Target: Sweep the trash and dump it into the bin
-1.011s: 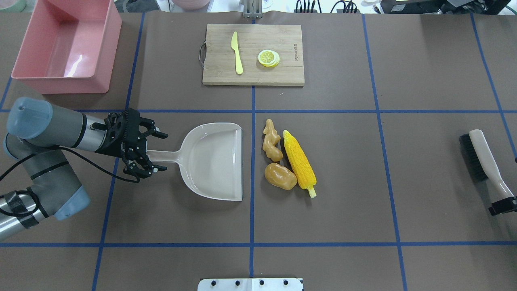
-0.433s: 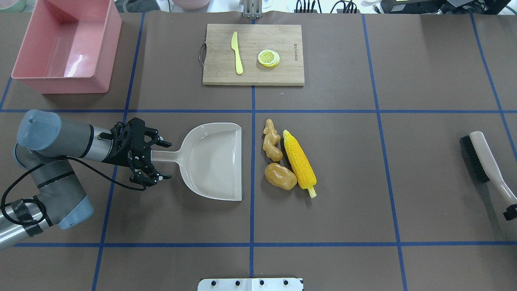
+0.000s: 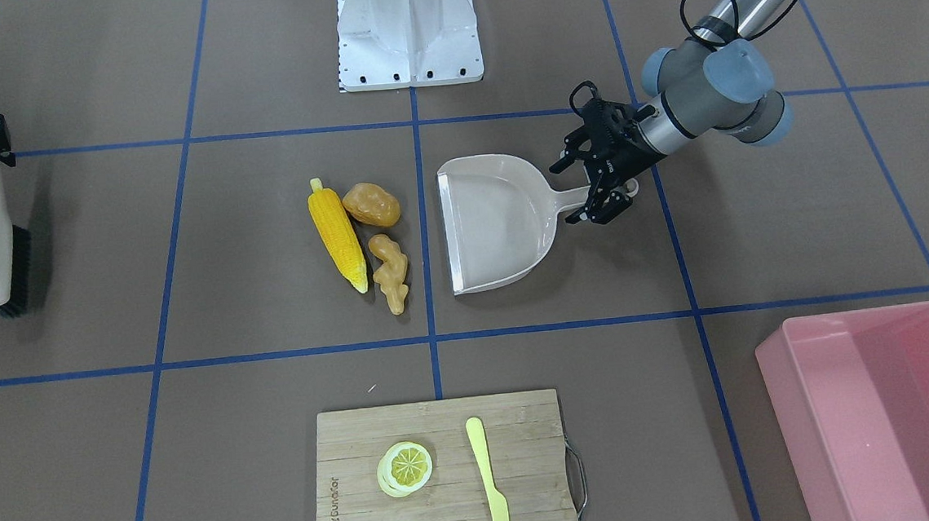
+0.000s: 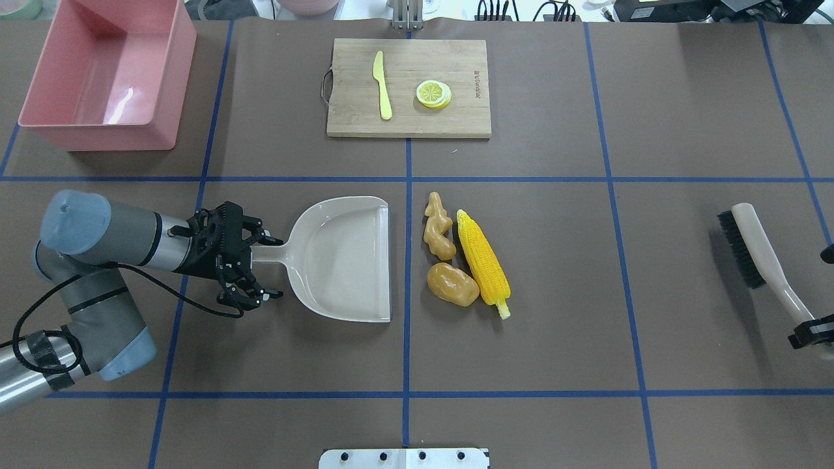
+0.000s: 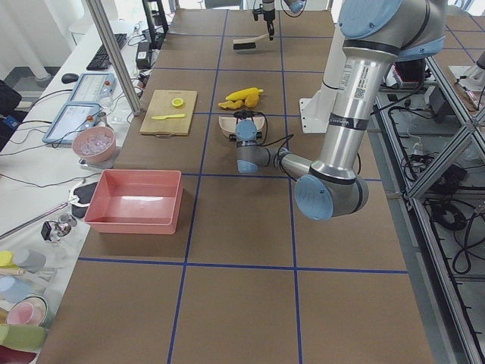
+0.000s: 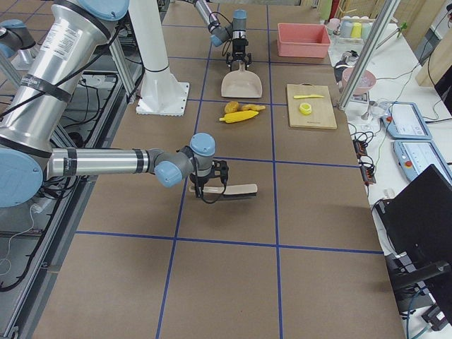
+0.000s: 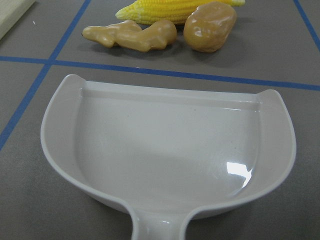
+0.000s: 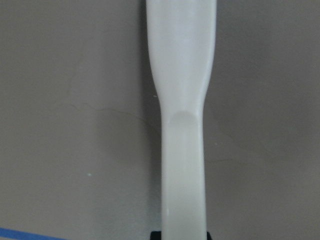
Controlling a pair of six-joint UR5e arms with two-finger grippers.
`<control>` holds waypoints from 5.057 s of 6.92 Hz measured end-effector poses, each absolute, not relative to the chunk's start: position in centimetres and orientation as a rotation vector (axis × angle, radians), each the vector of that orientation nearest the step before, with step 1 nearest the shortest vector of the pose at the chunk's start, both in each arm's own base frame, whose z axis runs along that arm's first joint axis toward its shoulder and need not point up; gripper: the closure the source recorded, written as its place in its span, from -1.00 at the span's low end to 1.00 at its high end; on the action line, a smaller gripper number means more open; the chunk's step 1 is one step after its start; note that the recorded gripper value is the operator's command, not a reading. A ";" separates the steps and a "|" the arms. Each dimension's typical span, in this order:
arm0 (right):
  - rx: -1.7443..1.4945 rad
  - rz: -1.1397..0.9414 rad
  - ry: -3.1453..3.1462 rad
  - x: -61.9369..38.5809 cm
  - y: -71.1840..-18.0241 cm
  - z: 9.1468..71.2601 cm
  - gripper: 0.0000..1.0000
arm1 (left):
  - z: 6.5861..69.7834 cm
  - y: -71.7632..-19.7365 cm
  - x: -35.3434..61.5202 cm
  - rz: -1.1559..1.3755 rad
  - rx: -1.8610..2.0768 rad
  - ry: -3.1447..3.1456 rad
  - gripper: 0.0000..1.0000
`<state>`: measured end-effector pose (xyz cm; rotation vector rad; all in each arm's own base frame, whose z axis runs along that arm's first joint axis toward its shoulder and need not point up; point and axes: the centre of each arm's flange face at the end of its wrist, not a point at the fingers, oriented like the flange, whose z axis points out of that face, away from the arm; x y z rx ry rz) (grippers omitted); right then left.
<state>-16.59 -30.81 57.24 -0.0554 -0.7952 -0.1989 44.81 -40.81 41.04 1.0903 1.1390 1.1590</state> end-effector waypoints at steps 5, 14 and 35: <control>-0.121 -0.181 -0.836 -28.9 -32.8 43.9 1.00 | 39.9 -40.1 45.5 1.168 1.093 1.152 -0.96; -0.144 -0.226 -0.784 -47.0 -30.3 28.7 1.00 | 39.7 -40.7 45.8 1.076 1.044 1.139 -0.96; -0.160 -0.171 -0.856 -58.7 -36.8 14.9 1.00 | 39.4 -40.7 46.3 1.075 1.029 1.130 -0.96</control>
